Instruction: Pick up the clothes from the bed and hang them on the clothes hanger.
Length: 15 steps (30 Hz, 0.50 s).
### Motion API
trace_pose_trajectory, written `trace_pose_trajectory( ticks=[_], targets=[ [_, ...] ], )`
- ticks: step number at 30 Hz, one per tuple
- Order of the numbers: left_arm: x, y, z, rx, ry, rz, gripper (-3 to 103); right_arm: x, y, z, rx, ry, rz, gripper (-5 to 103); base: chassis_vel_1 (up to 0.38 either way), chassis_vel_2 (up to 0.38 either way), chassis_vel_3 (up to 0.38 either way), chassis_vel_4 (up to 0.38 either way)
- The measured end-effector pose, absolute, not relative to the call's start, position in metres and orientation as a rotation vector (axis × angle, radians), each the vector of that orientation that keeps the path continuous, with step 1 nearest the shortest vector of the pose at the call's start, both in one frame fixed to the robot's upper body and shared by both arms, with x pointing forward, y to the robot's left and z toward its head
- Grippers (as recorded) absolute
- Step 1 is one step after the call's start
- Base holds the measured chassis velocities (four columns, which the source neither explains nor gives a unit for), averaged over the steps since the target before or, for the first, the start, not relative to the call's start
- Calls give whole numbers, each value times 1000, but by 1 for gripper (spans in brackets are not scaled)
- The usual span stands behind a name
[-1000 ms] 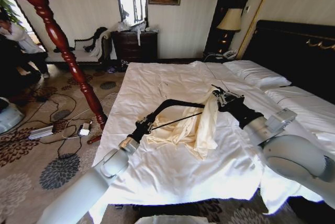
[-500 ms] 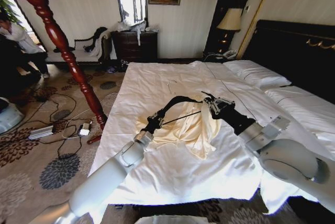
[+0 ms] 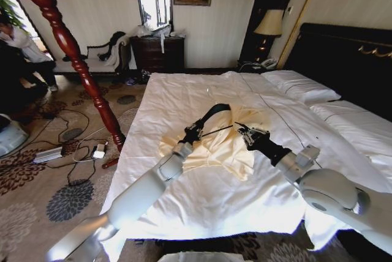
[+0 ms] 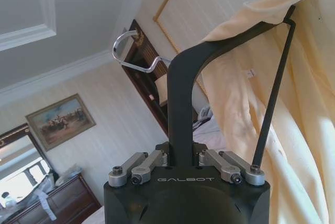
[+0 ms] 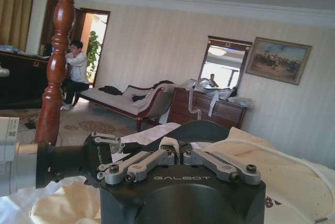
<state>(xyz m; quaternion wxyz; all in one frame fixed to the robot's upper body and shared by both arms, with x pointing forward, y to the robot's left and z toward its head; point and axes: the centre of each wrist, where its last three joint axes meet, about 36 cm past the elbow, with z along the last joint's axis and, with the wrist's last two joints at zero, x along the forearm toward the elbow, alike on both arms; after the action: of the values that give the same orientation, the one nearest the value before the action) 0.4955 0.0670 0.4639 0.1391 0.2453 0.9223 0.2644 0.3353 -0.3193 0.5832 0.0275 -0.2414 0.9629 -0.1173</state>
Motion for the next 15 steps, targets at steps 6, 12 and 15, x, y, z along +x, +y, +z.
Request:
trace_pose_trajectory(
  ticks=[6,12,15],
  targets=[
    [493,69,464,703,2667,765,19,331,-318,584,-708,2972,-219,1,0,0,0,0],
    [486,68,469,733,2779,526,19,323,-321,569,-780,2896,-85,1,0,0,0,0],
    [481,64,472,784,2856,352,19,320,-322,562,-834,2857,-75,1,0,0,0,0]
  ],
)
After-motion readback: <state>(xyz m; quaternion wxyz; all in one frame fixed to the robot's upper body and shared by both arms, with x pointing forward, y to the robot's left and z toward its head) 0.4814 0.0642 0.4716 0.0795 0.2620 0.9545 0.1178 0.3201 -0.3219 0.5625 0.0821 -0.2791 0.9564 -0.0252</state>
